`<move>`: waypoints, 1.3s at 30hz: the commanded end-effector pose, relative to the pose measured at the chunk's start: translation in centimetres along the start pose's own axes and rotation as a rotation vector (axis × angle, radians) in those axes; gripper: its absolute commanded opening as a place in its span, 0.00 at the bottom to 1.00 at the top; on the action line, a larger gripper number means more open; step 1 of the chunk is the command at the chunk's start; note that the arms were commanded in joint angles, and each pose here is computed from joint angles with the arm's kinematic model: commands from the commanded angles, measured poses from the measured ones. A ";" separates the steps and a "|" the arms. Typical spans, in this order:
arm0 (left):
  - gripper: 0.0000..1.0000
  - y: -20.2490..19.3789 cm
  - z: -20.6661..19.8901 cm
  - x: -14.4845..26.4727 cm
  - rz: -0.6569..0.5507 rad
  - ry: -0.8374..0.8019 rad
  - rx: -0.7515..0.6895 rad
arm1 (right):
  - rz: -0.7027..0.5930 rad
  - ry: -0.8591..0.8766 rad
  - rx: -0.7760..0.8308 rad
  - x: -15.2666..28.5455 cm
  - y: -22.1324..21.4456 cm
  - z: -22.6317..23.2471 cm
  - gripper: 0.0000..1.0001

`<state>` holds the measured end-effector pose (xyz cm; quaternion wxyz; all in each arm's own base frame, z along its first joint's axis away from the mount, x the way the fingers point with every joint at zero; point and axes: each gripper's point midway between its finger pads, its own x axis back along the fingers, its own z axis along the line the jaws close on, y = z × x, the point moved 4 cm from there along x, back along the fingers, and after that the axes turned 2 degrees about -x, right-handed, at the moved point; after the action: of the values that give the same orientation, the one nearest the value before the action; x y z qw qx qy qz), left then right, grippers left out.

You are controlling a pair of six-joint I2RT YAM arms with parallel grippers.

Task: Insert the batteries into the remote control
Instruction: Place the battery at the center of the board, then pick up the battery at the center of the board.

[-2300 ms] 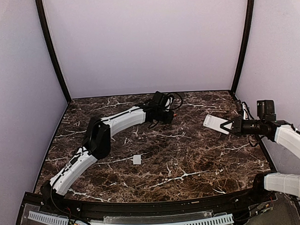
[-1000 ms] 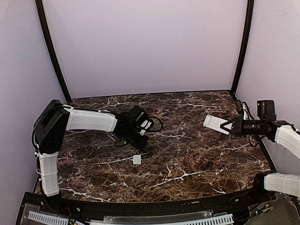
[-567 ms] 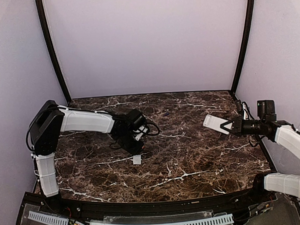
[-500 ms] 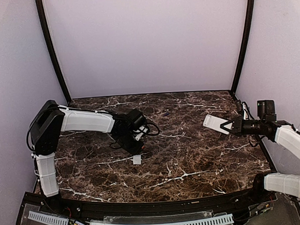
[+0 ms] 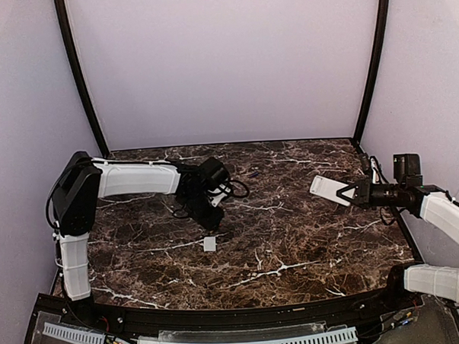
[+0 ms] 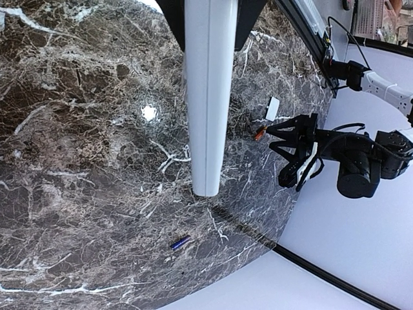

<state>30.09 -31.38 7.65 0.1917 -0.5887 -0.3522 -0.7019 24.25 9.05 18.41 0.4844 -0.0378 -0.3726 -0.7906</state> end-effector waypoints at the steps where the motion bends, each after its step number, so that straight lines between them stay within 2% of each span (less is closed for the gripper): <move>1: 0.43 0.4 -0.4 0.1 0.023 -0.010 -0.027 | -0.009 0.027 0.019 -0.1 0.2 0.1 0.00; 8: 0.38 0.2 -0.4 -0.6 0.058 -0.006 -0.034 | 0.000 0.043 0.011 -0.2 -0.1 0.1 0.00; 15: 0.23 0.1 -0.7 -1.3 0.085 0.005 -0.053 | 0.027 0.073 -0.006 -0.7 -0.5 0.0 0.00; 22: 0.01 -0.1 -1.0 -2.0 0.133 0.016 -0.042 | 0.064 0.096 -0.009 -1.5 -0.7 0.2 0.00; 26: 0.00 0.5 -1.0 -1.3 0.125 0.005 0.035 | 0.106 0.119 0.015 -2.4 -1.1 1.2 0.00; 30: 0.00 2.4 -1.7 1.1 0.007 -0.114 0.176 | 0.144 0.141 0.038 -3.4 -1.1 2.2 0.00; 35: 0.00 4.1 -2.3 6.3 -0.287 -0.267 0.320 | 0.187 0.181 0.060 -4.7 -1.4 3.4 0.00; 39: 0.00 4.3 -2.3 9.2 -0.399 -0.462 0.466 | 0.222 0.261 0.063 -5.6 -1.8 5.1 0.00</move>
<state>28.88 -33.21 11.41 0.1775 -0.5968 -0.5172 -0.5872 23.83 15.07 16.73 0.6003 -0.0118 -0.3330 -0.7271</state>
